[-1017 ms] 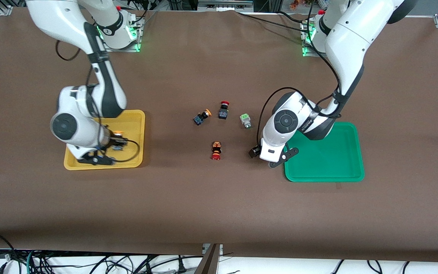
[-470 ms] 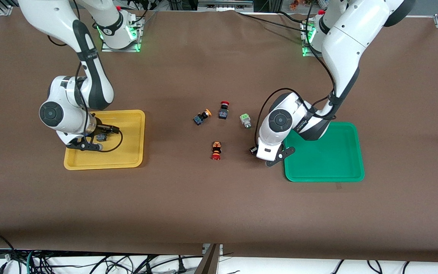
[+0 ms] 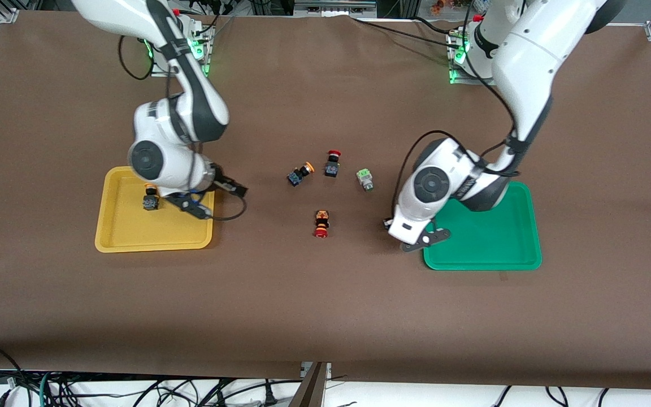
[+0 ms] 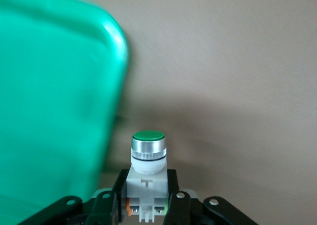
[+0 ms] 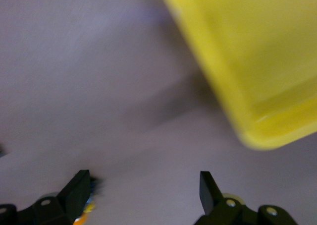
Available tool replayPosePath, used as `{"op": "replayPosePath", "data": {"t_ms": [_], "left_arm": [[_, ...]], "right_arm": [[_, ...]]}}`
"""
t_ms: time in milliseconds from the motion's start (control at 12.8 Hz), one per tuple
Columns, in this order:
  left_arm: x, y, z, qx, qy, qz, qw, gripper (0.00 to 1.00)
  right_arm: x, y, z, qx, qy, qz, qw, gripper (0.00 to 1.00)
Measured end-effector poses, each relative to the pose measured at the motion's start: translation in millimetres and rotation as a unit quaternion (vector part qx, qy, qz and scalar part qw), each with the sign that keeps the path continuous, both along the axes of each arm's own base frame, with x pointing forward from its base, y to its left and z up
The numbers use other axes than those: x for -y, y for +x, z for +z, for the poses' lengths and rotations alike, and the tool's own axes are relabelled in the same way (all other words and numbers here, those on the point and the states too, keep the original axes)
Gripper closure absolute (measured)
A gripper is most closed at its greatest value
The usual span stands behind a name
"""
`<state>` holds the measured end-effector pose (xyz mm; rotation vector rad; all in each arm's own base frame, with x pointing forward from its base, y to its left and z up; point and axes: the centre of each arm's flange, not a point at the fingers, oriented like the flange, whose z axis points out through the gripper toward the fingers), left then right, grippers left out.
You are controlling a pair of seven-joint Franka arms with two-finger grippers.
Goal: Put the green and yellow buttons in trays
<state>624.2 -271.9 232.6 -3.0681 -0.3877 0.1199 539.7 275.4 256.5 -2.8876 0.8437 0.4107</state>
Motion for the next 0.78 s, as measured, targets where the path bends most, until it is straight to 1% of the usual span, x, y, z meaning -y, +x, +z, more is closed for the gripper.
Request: {"op": "replayPosePath", "data": {"t_ms": [157, 235, 391, 548, 626, 704, 783], "left_arm": [[-62.0, 18.7, 19.9, -0.021, -0.004, -0.054, 0.998, 0.66], [-94.1, 25.7, 24.2, -0.031, -0.007, -0.078, 0.996, 0.66], [-155.7, 32.2, 21.9, -0.053, -0.007, -0.121, 0.991, 0.66], [-210.3, 30.8, 12.9, -0.069, -0.007, -0.138, 0.988, 0.66], [-228.3, 26.7, 7.7, -0.075, -0.013, -0.134, 0.988, 0.66], [-239.2, 20.9, -0.3, -0.076, -0.015, -0.132, 0.988, 0.66], [-246.5, 13.5, -11.6, -0.067, -0.014, -0.134, 0.989, 0.66]], "right_arm": [[-48.9, -20.1, -26.3, 0.005, -0.011, -0.049, 0.999, 0.02], [-72.7, -33.7, -43.1, 0.007, -0.019, -0.067, 0.998, 0.02], [-112.7, -60.9, -75.7, 0.018, -0.034, -0.096, 0.995, 0.02], [-132.9, -77.3, -94.6, 0.021, -0.041, -0.113, 0.992, 0.04], [-138.5, -80.4, -95.6, 0.023, -0.041, -0.114, 0.992, 0.07], [-142.1, -82.4, -94.6, 0.024, -0.040, -0.112, 0.993, 0.07], [-143.8, -81.8, -92.6, 0.026, -0.038, -0.111, 0.993, 0.17]]}}
